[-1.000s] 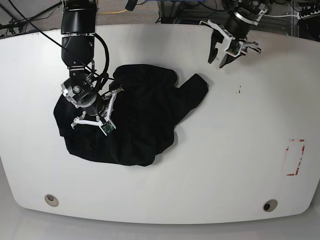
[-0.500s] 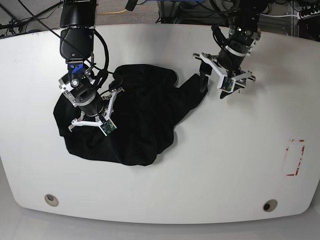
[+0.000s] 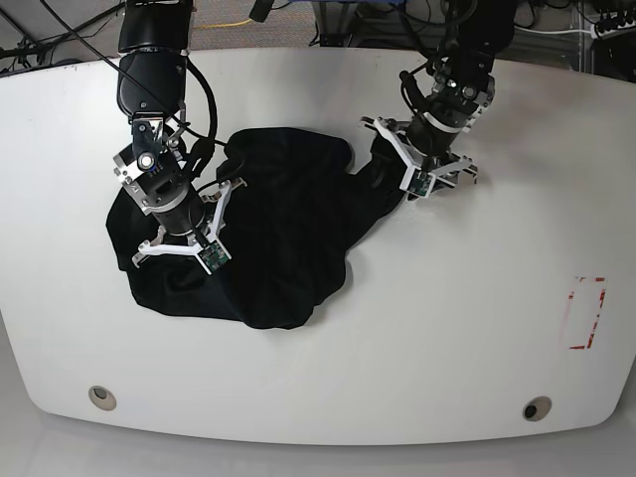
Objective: Fold the T-shirt properly
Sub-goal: 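Grasp the shirt edge with the left gripper while the right holds, then lift the shirt with both grippers and stretch it apart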
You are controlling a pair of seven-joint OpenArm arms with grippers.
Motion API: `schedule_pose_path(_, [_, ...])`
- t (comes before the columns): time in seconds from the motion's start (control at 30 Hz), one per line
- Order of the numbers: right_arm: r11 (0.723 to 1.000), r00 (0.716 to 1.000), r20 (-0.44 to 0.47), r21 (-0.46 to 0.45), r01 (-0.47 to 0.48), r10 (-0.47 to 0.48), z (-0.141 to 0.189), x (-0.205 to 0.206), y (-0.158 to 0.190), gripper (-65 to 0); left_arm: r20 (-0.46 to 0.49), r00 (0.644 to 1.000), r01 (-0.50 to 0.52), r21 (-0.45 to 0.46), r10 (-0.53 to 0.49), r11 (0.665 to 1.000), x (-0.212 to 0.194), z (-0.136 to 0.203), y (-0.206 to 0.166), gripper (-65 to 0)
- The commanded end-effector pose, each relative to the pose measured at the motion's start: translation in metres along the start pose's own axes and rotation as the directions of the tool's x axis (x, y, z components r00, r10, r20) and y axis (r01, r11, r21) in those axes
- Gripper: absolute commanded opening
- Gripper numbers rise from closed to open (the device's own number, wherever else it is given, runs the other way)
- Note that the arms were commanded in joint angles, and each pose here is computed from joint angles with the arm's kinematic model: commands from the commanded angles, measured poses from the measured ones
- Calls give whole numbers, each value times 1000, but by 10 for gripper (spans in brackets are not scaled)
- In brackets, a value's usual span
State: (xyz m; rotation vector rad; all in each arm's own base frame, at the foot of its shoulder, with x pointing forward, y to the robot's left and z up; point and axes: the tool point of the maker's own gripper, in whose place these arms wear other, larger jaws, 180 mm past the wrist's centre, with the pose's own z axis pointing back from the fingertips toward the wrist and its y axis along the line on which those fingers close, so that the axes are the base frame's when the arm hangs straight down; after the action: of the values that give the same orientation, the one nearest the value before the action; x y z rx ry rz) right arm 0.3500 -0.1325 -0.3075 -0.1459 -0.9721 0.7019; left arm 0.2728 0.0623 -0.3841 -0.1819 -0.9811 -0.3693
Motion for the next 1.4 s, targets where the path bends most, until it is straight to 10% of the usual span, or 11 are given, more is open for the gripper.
schedule_pose_path(0.0, [999, 999, 49, -31, -8, 9, 5, 15, -11, -647, 26, 1000, 2, 5, -2, 1000, 6, -3, 3, -299])
schedule_pose_path(0.33, [999, 999, 36, -40, -12, 14, 7, 15, -14, -647, -72, 994, 73, -190, -88, 979, -33, -11, -30, -312])
schedule_pose_path(0.57, [999, 999, 42, -44, -14, 16, 8, 18, -15, -648, -126, 984, 90, -241, -123, 966, -51, -26, -25, -650])
schedule_pose_path(1.37, [973, 977, 195, -227, -39, 84, 19, 96, -96, -648, 39, 912, 404, 92, -409, 910, 94, 42, 122, -650])
